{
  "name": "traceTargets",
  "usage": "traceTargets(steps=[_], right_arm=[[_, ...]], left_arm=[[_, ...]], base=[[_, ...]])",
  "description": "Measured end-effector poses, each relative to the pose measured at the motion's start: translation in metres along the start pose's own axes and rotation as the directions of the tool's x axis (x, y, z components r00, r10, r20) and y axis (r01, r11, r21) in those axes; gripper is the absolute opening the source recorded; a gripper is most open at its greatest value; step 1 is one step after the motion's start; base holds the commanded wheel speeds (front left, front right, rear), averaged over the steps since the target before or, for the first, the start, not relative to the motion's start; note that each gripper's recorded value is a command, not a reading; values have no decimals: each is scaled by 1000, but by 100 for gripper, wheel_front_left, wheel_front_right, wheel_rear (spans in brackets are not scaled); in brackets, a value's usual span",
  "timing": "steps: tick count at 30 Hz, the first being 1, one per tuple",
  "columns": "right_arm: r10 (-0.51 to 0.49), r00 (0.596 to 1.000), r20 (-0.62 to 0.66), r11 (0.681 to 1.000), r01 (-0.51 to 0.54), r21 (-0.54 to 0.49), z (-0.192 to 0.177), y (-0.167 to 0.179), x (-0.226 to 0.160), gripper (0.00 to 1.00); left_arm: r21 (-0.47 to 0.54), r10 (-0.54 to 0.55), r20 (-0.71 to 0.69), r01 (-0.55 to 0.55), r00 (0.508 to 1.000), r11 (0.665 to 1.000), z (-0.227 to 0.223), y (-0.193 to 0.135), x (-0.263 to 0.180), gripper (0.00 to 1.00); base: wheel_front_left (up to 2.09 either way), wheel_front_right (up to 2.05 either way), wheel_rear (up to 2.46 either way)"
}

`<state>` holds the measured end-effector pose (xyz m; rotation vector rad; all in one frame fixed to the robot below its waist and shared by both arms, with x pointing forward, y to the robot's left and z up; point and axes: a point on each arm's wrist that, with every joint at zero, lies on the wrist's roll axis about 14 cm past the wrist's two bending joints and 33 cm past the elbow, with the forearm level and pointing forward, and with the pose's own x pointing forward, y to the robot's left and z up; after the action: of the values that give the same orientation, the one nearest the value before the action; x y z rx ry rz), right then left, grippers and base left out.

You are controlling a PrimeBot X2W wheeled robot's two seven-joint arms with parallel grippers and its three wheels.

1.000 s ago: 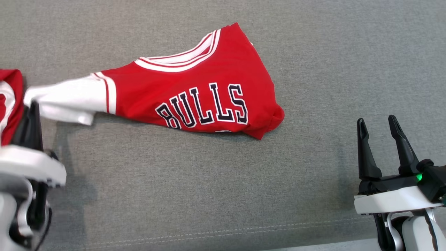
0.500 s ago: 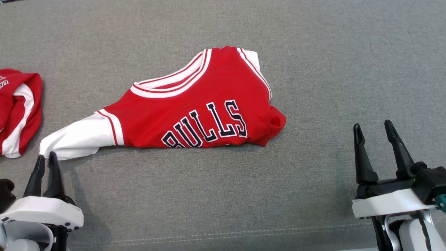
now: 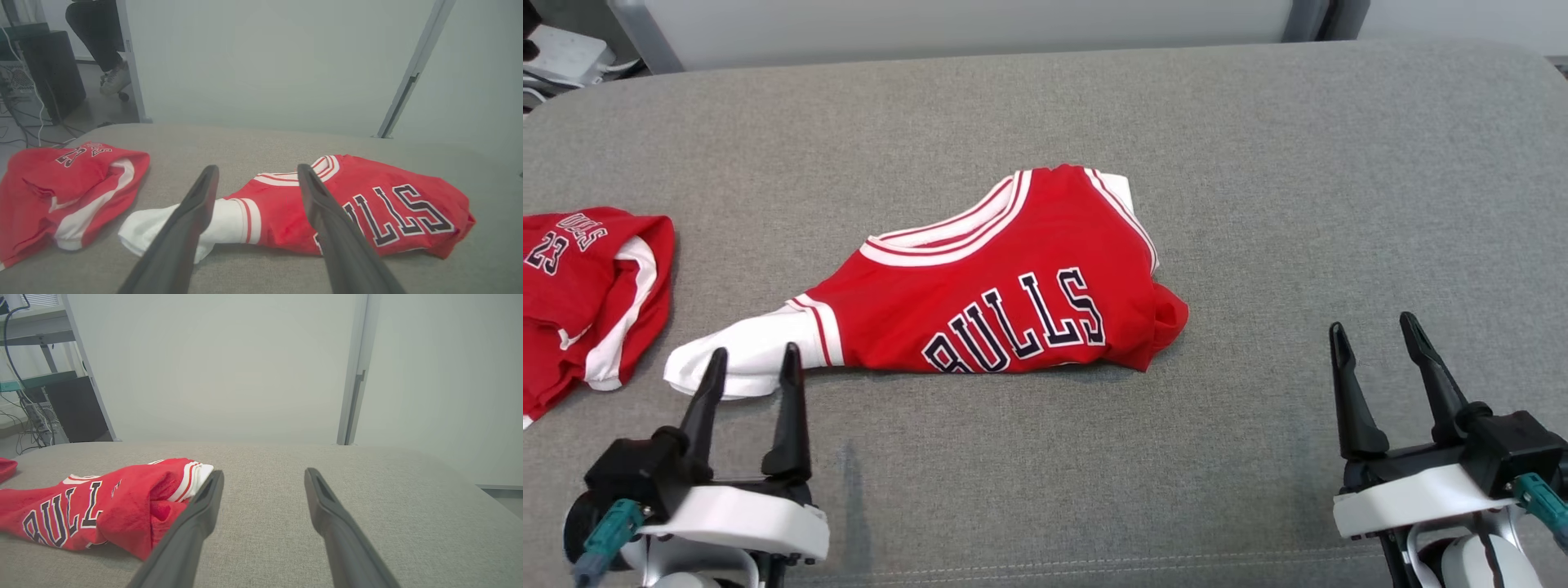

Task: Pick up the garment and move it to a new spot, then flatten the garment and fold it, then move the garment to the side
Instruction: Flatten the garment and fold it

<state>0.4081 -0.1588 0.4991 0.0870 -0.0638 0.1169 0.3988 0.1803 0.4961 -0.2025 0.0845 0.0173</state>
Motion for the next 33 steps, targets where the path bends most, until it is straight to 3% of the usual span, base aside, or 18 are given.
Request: traceTargets(steps=[5,8,11,15,21,33], right_arm=[[25,999,26,1000,-25,-9,10,8,-1,100],[38,999,37,999,-37,-10,15,13,-3,100],[46,998,34,999,-46,-9,15,17,-8,100],[57,998,37,998,-56,-7,16,21,-13,100],[42,999,21,999,-42,-6,12,18,-24,100],[74,997,-14,997,-74,-8,6,30,-37,100]], left_arm=[[28,-124,105,121,987,992,30,-32,5,100],[46,-146,149,141,978,989,43,-38,11,100],[42,-112,151,107,982,993,41,-27,13,100],[31,12,162,-17,987,999,42,11,15,100],[20,151,153,-156,977,988,32,50,-13,100],[143,15,128,-33,992,989,14,31,-54,100]], base=[[0,0,0],[0,0,0],[0,0,0],[0,0,0],[0,0,0],[0,0,0]])
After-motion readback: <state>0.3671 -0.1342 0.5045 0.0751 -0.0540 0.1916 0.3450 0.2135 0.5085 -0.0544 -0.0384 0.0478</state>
